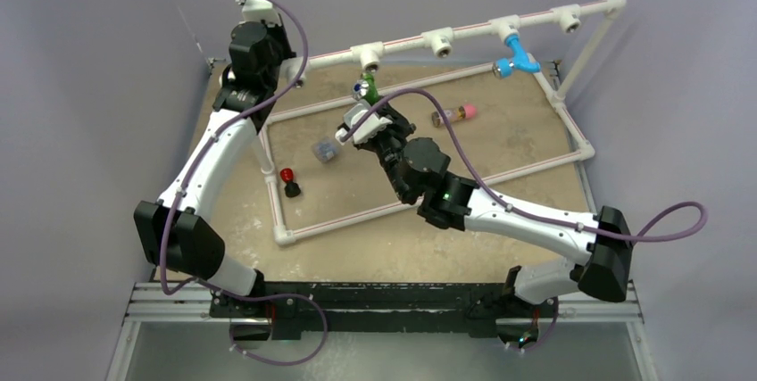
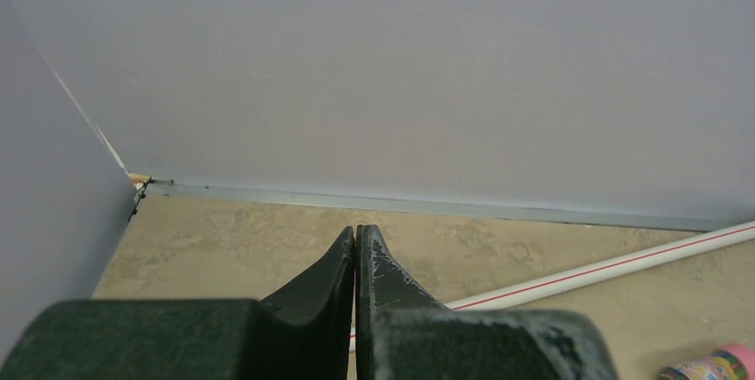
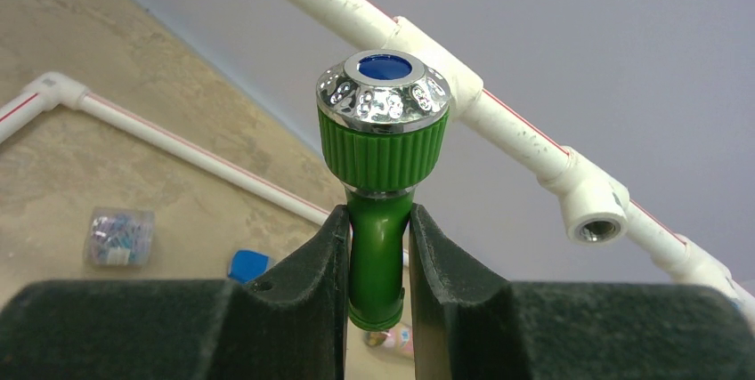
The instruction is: Install the water faucets
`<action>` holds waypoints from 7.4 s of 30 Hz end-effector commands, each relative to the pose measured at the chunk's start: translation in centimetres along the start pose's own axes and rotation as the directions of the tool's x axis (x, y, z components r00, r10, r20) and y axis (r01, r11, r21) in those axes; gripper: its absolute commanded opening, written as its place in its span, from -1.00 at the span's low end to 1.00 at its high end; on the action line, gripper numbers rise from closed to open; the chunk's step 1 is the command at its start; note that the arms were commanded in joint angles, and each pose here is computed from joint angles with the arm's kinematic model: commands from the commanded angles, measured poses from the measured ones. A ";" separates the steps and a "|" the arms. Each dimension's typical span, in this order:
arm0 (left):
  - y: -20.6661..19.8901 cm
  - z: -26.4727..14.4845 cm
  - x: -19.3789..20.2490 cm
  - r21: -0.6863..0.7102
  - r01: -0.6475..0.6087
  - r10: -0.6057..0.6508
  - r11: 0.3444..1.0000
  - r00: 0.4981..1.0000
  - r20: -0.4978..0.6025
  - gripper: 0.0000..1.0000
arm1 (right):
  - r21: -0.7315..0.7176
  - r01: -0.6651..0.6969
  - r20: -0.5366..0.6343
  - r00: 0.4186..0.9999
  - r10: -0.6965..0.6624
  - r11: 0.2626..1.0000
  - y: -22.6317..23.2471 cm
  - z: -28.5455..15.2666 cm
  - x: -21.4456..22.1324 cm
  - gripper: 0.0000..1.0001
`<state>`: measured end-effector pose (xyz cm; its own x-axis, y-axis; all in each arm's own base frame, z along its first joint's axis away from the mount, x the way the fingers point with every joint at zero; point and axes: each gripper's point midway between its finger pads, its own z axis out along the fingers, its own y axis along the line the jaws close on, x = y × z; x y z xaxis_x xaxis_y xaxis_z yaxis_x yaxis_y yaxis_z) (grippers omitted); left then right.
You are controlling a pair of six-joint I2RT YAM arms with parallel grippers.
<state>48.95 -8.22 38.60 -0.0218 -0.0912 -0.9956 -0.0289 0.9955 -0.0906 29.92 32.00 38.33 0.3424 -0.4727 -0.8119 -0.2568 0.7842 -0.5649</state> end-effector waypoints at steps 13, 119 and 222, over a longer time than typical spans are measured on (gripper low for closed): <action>-1.8 0.3 9.4 0.079 -0.048 0.069 0.996 0.958 -0.280 -1.00 | -0.028 -0.093 -0.003 0.996 0.093 0.995 -4.1 -0.6 -1.5 -1.00; -3.1 0.6 12.0 0.136 -0.016 0.063 0.991 0.934 -0.351 -1.00 | 0.012 -0.990 0.111 -0.136 0.984 -0.138 0.9 3.3 -0.2 -1.00; -3.7 0.4 12.4 0.167 0.005 0.058 0.986 0.925 -0.375 -1.00 | -0.066 -0.951 -0.005 -0.304 0.953 -0.303 -3.3 4.4 -1.7 -1.00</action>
<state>51.28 -9.34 38.47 -0.0332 -0.1224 -0.9919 0.0465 0.9912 -0.1238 33.32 31.65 38.38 -0.3374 0.7573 -0.5592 -0.2870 0.4830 0.8273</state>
